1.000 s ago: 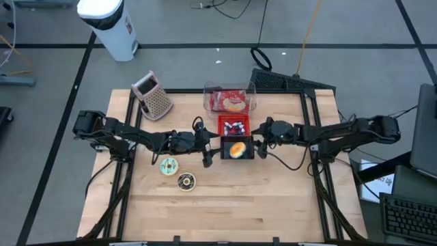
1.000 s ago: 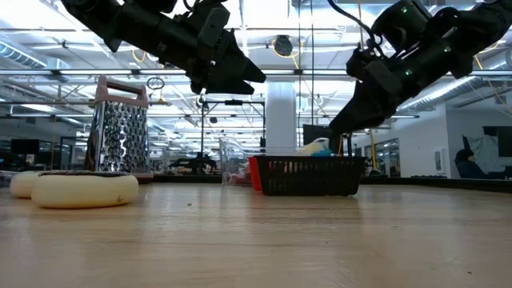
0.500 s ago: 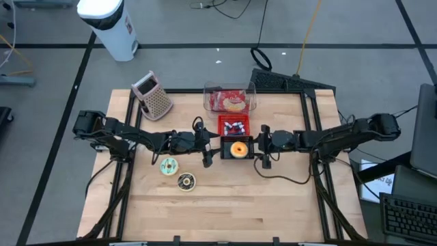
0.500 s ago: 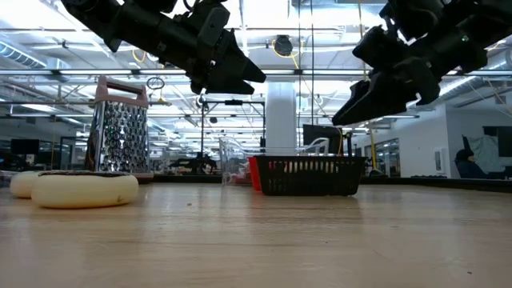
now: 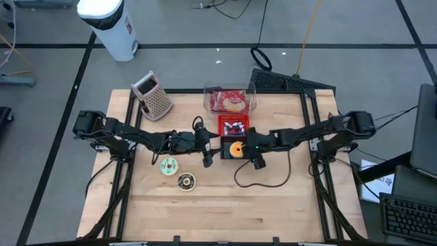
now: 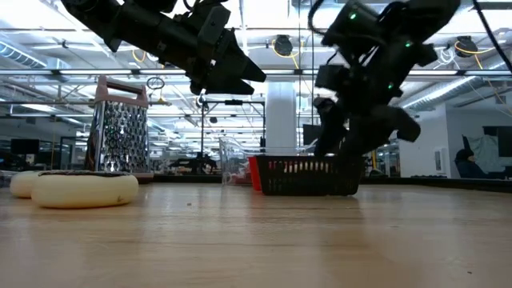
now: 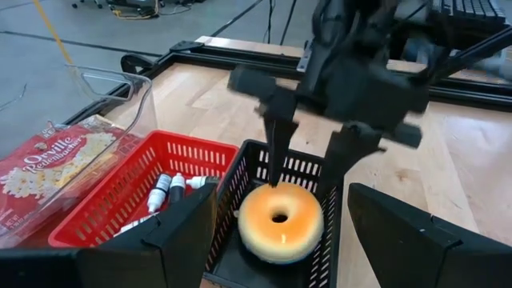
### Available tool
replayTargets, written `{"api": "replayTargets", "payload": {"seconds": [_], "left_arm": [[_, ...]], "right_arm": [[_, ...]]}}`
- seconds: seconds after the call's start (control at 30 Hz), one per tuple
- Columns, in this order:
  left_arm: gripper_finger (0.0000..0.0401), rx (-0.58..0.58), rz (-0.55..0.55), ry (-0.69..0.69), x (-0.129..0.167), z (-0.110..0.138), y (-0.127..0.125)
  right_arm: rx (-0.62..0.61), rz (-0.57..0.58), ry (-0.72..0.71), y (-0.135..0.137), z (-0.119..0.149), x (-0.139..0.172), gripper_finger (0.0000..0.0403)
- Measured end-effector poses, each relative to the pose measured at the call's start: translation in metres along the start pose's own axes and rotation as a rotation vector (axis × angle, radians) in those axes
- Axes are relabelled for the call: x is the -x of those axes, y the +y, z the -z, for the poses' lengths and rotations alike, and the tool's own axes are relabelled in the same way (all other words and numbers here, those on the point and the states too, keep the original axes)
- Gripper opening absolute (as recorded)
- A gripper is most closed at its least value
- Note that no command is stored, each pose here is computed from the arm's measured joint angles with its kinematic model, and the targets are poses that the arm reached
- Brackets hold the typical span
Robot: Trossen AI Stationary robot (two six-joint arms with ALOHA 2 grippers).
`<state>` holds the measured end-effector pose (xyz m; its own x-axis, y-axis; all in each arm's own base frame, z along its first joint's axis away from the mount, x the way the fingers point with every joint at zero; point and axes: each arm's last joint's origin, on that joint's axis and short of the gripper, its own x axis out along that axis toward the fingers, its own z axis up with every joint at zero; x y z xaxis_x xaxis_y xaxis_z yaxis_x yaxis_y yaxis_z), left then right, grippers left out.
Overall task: Pick & Place Food Item
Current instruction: Put the blue doughnut into the black bin
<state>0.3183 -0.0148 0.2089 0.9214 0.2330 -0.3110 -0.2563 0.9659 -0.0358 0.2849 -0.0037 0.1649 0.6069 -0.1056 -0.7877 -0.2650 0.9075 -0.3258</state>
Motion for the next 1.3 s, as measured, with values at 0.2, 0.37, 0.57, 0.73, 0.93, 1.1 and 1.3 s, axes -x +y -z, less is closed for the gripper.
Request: {"api": "replayTargets", "payload": {"seconds": [0.2,0.37,0.57,0.73,0.93,1.1,1.3], "left_arm": [[0.0283,0.001,0.000,0.001,0.000,0.000,0.000],[0.0283,0.000,-0.001,0.004,0.000,0.000,0.000],[0.0283,-0.004,-0.001,0.009,0.000,0.001,0.000],[0.0283,-0.005,-0.002,0.011,0.000,0.001,0.000],[0.0283,-0.006,-0.002,0.018,0.000,0.002,0.000],[0.0282,-0.006,-0.003,0.020,0.000,0.002,0.000],[0.0283,-0.002,-0.003,0.022,0.000,0.002,0.000]], "right_arm": [[0.060,-0.024,0.062,-0.001,0.000,-0.020,0.0204],[0.071,-0.030,0.072,0.000,0.001,-0.024,0.0174],[0.071,-0.028,0.072,0.000,0.002,-0.024,0.0114],[0.071,-0.024,0.068,0.000,0.001,-0.024,0.0052],[0.013,0.006,0.016,-0.005,-0.004,-0.010,0.0008],[-0.165,0.039,-0.089,-0.012,-0.015,0.012,0.0015],[-0.524,-0.150,-0.205,-0.013,-0.020,0.033,0.0004]]}}
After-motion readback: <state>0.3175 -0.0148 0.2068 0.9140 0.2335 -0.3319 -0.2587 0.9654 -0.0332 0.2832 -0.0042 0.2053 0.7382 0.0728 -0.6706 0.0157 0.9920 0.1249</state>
